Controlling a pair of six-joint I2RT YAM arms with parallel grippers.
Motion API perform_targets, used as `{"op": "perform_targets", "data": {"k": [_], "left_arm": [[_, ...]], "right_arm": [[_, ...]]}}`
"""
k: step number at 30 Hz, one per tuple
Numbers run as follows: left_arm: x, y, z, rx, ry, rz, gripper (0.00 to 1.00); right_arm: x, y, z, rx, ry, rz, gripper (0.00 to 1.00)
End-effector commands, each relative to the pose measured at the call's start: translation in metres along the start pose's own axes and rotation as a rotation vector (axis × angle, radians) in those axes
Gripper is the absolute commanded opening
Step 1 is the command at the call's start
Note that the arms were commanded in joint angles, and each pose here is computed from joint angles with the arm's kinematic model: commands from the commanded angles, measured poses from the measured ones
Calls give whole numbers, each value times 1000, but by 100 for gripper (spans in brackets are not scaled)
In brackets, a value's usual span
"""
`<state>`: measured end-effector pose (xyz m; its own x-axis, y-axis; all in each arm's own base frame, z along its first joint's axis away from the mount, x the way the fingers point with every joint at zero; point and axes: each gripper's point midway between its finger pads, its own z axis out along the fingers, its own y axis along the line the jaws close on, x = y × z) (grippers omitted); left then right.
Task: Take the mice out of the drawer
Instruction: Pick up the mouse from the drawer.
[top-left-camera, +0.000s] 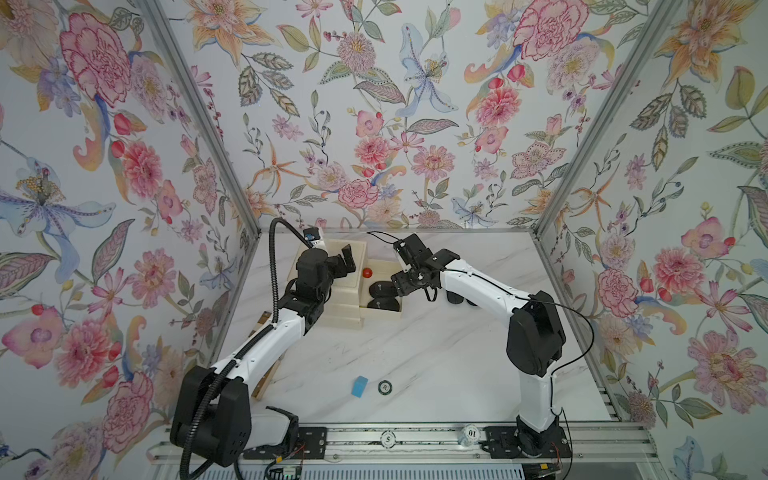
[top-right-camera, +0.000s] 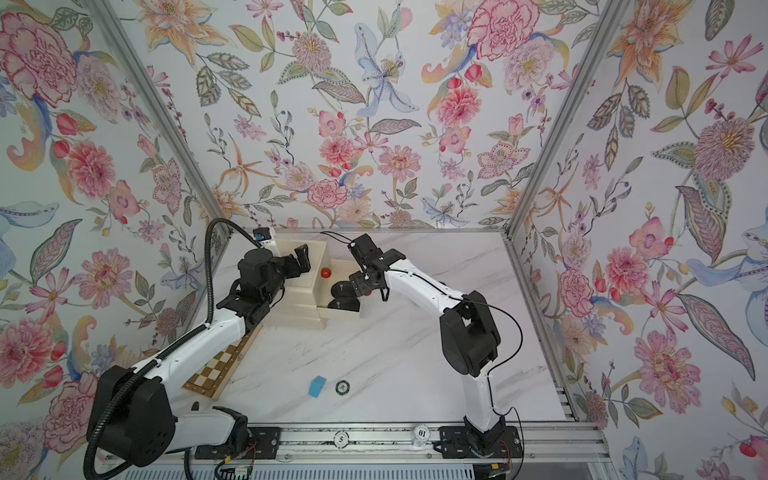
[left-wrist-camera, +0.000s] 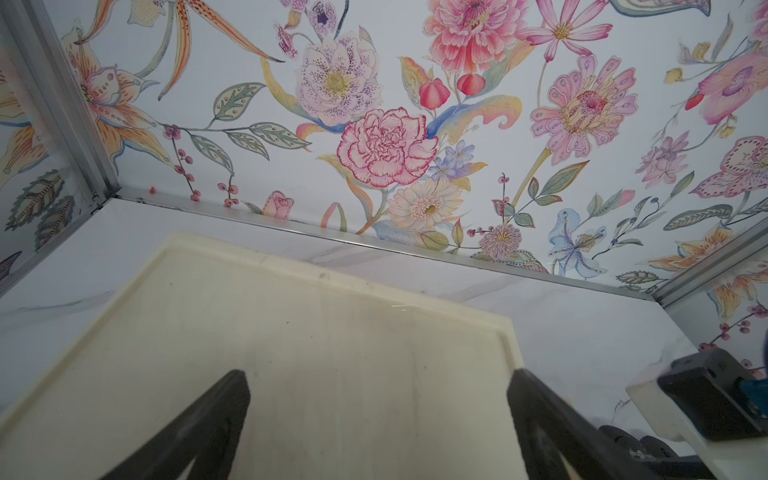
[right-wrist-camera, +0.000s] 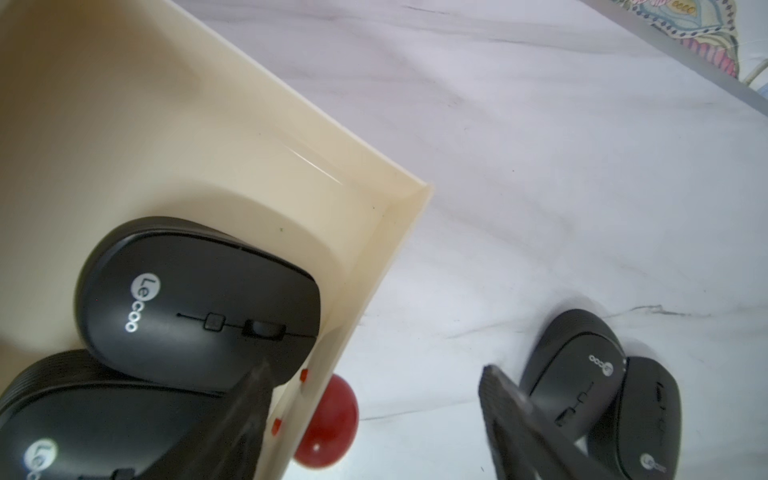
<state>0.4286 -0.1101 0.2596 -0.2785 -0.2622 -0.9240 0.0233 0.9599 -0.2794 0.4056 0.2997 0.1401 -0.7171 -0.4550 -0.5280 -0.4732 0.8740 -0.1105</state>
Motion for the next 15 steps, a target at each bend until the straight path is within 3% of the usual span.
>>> {"op": "perform_targets", "data": {"k": [1,12,15], "left_arm": [[11,7,7,-21,45,-3,100],[15,8,10,-20,54,-9,100],[15,6,11,-12,56,-8,100]], "right_arm": [[16,-28,-7,81,44,25,81],[14,-38,-17,96,30,-60,80],[-3,-21,-30,-2,-36,-124,80]]}}
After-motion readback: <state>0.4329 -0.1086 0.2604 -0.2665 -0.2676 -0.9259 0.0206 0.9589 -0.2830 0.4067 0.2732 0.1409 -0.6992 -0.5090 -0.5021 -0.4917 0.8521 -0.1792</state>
